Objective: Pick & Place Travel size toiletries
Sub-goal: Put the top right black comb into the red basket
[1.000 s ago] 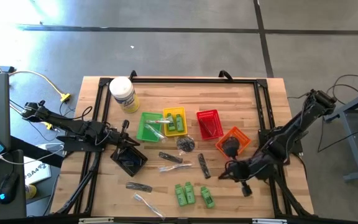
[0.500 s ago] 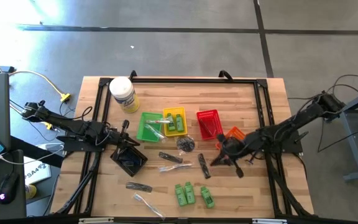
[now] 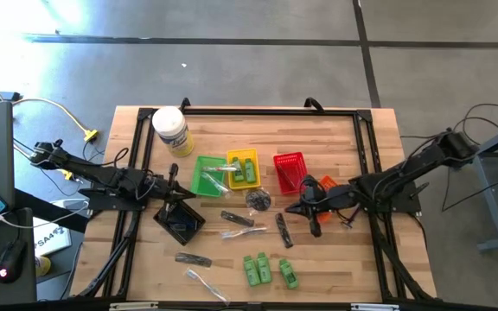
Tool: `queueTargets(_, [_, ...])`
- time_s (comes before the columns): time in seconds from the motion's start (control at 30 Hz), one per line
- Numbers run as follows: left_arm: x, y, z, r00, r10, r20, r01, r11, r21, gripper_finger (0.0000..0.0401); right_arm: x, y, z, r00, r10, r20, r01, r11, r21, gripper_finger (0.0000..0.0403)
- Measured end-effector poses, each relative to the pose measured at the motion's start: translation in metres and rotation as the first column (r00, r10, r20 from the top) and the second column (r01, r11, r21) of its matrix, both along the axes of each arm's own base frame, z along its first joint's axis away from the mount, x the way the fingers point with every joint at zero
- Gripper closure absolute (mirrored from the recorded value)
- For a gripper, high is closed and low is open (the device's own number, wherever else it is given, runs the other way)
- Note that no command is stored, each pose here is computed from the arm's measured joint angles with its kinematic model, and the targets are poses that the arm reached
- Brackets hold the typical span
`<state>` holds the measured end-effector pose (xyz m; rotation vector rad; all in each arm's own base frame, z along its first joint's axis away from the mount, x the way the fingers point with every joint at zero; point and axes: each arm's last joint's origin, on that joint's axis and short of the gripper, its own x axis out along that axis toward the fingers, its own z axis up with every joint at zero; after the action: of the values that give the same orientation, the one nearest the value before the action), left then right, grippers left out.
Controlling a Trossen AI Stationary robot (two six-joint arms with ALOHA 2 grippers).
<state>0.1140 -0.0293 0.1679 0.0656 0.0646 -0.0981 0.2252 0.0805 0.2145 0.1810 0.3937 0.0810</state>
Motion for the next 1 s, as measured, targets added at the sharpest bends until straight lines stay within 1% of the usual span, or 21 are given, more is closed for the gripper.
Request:
queueTargets(0.07, [0.0, 0.0, 0.001, 1.0, -0.001, 0.011, 0.001, 1.0, 0.006, 0.0401, 0.004, 0.003, -0.004, 0.998, 0.067, 0.005, -0.067, 0.996, -0.065, 0.0401])
queueTargets(0.13, [0.0, 0.0, 0.002, 1.0, 0.008, 0.018, -0.009, 1.0, 0.025, 0.0401, 0.01, 0.009, -0.008, 0.99, 0.139, 0.031, -0.135, 0.985, -0.106, 0.0401])
queueTargets(0.2, [0.0, 0.001, 0.001, 0.999, 0.042, 0.017, -0.043, 0.999, 0.022, 0.0401, 0.016, 0.012, -0.01, 0.985, 0.158, 0.077, -0.147, 0.981, -0.127, 0.0401])
queueTargets(0.3, [0.0, 0.003, 0.002, 0.995, 0.097, 0.023, -0.097, 0.995, -0.02, 0.0401, 0.024, 0.011, -0.016, 0.986, 0.14, 0.094, -0.125, 0.982, -0.144, 0.0401])
queueTargets(0.4, [0.0, 0.003, 0.005, 0.993, 0.103, 0.052, -0.101, 0.994, -0.037, 0.0401, 0.029, 0.009, -0.024, 0.988, 0.137, 0.067, -0.126, 0.98, -0.151, 0.0401])
queueTargets(0.6, [0.0, 0.003, 0.007, 0.992, 0.103, 0.071, -0.102, 0.995, -0.011, 0.0401, 0.034, 0.004, -0.037, 0.994, 0.107, 0.018, -0.103, 0.981, -0.162, 0.0401])
queueTargets(0.83, [0.0, 0.003, 0.007, 0.992, 0.103, 0.073, -0.104, 0.995, 0.011, 0.0401, 0.034, 0.004, -0.04, 0.995, 0.1, -0.002, -0.1, 0.983, -0.155, 0.0401])
queueTargets(1.0, [0.0, 0.003, 0.007, 0.992, 0.103, 0.072, -0.104, 0.995, 0.007, 0.0401, 0.034, 0.004, -0.04, 0.995, 0.1, -0.003, -0.1, 0.983, -0.155, 0.0401])
